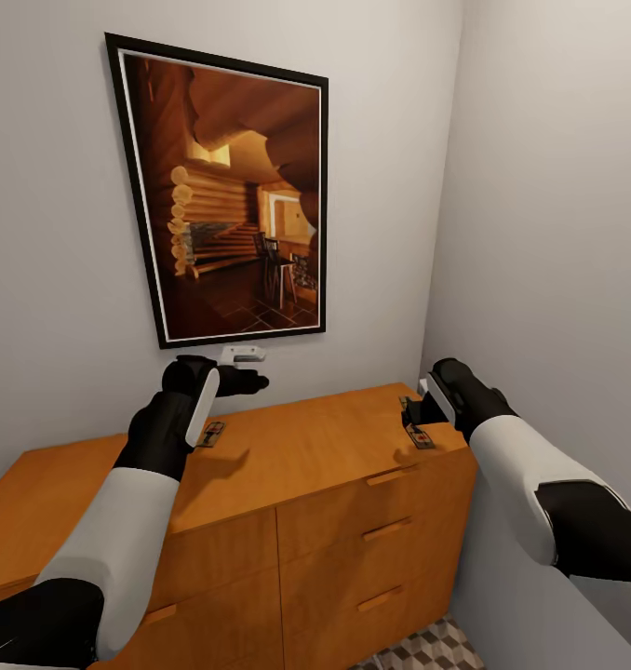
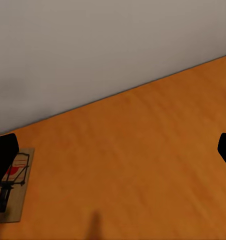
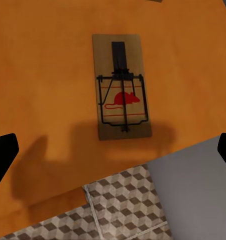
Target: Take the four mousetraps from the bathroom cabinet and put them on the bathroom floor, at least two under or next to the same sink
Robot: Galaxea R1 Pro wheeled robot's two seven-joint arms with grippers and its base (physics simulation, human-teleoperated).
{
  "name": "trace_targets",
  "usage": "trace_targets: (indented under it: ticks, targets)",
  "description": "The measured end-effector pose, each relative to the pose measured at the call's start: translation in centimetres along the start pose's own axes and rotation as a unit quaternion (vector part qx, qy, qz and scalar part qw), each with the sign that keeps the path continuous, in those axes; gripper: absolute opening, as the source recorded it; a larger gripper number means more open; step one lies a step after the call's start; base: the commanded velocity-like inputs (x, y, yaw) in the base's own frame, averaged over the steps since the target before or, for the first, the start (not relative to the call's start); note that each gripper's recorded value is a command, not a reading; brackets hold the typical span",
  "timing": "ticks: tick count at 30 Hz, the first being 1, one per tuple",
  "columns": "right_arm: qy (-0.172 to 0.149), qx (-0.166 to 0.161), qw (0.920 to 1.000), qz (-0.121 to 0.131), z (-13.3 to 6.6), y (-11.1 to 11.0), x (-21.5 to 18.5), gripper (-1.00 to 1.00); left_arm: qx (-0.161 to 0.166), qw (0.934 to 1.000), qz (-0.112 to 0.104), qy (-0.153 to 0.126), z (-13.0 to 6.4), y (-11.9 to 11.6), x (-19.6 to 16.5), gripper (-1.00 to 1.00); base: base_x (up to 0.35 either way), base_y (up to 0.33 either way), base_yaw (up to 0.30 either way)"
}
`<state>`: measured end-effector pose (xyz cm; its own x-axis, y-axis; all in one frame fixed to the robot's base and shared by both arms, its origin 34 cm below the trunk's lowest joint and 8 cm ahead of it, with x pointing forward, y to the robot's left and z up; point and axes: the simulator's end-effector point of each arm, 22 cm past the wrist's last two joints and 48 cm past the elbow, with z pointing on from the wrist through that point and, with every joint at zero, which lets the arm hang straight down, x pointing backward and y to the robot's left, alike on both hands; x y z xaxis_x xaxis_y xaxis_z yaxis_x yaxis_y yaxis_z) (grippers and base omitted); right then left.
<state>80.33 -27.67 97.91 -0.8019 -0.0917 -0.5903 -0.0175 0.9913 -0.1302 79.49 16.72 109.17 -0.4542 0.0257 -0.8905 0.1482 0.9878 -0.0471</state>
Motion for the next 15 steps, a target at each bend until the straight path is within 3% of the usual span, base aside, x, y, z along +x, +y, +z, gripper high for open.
trace_targets:
  ticks: [15]
  targets:
    - [0.0,0.001,1.0,0.0,0.0,-0.1,0.0,1.0,-0.001,0.9997,0.0,-0.026,0.1,0.1,-1.1,1.0,0.009,0.0,0.0]
